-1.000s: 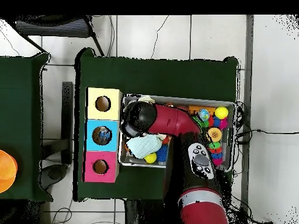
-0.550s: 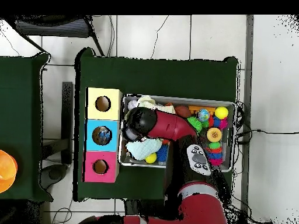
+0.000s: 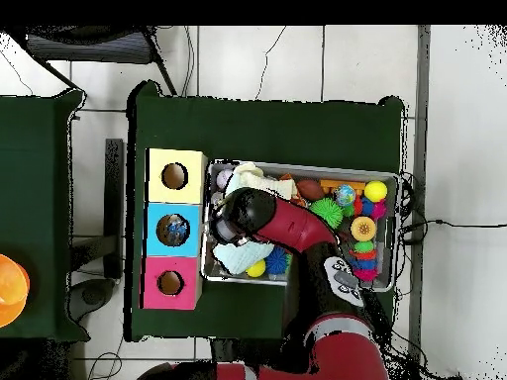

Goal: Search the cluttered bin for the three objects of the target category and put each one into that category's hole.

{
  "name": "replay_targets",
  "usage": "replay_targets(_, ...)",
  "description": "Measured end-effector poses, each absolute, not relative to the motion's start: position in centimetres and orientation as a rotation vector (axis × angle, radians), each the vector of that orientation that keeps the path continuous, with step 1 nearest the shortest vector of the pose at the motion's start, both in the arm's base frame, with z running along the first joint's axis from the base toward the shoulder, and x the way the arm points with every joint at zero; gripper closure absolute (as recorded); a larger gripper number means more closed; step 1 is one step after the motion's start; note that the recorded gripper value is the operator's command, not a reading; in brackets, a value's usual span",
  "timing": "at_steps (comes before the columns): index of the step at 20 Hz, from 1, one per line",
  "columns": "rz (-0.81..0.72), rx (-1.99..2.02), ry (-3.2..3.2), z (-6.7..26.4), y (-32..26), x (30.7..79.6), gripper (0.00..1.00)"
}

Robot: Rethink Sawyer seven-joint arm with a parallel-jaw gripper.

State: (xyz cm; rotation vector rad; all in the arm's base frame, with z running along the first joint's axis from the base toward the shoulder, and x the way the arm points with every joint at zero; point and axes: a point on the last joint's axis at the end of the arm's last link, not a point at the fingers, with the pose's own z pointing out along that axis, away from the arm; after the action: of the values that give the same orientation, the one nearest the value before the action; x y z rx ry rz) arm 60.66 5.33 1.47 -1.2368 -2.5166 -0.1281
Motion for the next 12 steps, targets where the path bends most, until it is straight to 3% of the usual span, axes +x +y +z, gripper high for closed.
replay_targets(12, -0.178, -1.373, -2.525, 1.1, 5.37, 60.91, 0.0)
